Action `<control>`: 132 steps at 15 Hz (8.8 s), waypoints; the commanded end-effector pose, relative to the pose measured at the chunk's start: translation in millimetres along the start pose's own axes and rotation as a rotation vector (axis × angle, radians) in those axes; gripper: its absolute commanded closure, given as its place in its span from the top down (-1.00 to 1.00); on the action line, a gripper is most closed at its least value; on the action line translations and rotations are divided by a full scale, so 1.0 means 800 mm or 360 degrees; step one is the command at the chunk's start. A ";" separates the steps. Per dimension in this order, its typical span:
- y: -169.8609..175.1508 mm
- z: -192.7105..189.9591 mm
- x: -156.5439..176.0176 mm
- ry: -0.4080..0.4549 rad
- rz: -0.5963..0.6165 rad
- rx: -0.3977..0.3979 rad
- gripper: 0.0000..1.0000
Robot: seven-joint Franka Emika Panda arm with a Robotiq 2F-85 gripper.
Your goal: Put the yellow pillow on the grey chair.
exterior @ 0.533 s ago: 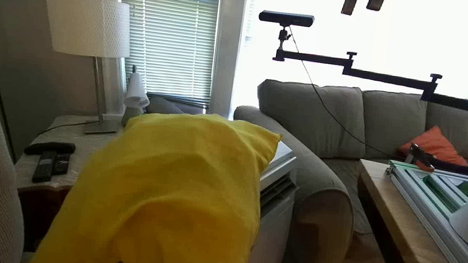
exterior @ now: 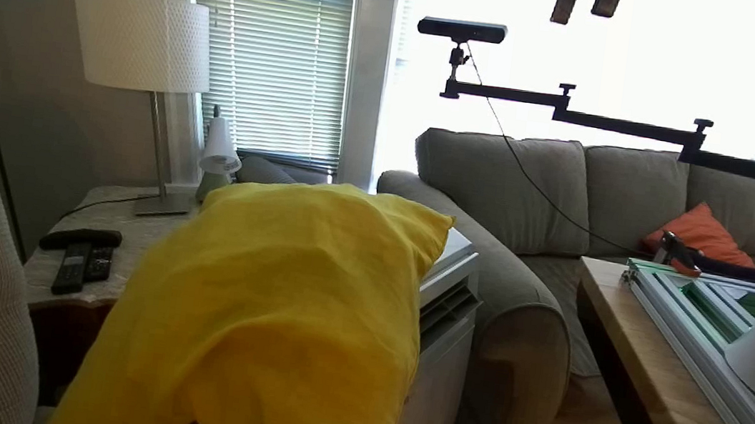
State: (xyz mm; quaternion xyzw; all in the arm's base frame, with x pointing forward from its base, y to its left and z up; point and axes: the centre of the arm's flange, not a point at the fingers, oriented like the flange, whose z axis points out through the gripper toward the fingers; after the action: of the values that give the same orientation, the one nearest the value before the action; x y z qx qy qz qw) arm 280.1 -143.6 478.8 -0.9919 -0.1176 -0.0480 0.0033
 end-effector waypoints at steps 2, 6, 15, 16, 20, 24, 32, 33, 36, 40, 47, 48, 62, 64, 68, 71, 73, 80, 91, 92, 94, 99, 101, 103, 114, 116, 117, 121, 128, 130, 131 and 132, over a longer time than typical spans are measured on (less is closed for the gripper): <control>0.000 0.000 0.000 0.0000 0.0000 0.0000 1.00; 0.000 0.000 0.000 0.0000 0.0000 0.0000 1.00; 0.000 0.000 0.000 0.0000 0.0000 0.0000 1.00; 0.000 0.000 0.000 0.0000 0.0000 0.0000 1.00; 0.000 0.000 0.000 0.0000 0.0000 0.0000 1.00; 0.000 0.000 0.000 0.0000 0.0000 0.0000 1.00; 0.021 0.016 0.004 -0.0054 0.0082 -0.0050 1.00; 0.038 0.027 0.005 -0.0133 0.0161 -0.0020 1.00; 0.110 0.075 0.002 -0.0147 0.0353 0.0050 1.00; 0.157 0.127 -0.002 -0.0139 0.0384 0.0205 1.00; 0.154 0.143 0.013 -0.0143 0.0339 0.0169 1.00; 0.155 0.145 0.019 -0.0157 0.0334 0.0166 1.00; 0.186 0.225 0.074 0.0301 0.0153 0.0164 1.00; 0.181 0.235 0.084 0.0393 0.0128 0.0264 1.00; 0.171 0.251 0.104 0.0504 -0.0048 0.0443 1.00; 0.164 0.275 0.116 0.0441 -0.0107 0.0510 1.00; 0.160 0.299 0.123 0.0361 -0.0102 0.0526 1.00; 0.142 0.331 0.126 0.0255 -0.0096 0.0529 1.00; 0.142 0.356 0.153 0.0324 -0.0118 0.0588 1.00; 0.140 0.361 0.157 0.0309 -0.0130 0.0591 1.00; 0.135 0.372 0.165 0.0273 -0.0152 0.0599 1.00; 0.126 0.399 0.174 0.0178 -0.0172 0.0621 0.61; 0.124 0.406 0.178 0.0167 -0.0187 0.0626 0.36; 0.122 0.408 0.184 0.0170 -0.0217 0.0630 0.04; 0.084 0.318 0.242 0.0332 -0.0537 0.0563 -0.95; 0.070 0.270 0.275 0.0393 -0.0683 0.0493 -0.99; 0.064 0.248 0.295 0.0424 -0.0755 0.0452 -0.96; 0.036 0.167 0.376 0.0589 -0.1003 0.0330 -0.96; 0.008 0.098 0.458 0.0727 -0.1327 0.0267 -0.96; -0.003 0.082 0.477 0.0767 -0.1414 0.0279 -0.96; -0.010 0.079 0.486 0.0777 -0.1454 0.0285 -0.96; -0.025 0.076 0.495 0.0780 -0.1504 0.0297 -0.96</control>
State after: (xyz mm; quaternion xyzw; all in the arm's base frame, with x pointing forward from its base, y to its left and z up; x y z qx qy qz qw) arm 637.3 -49.3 435.6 -0.8146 -0.5113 -0.2574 0.0936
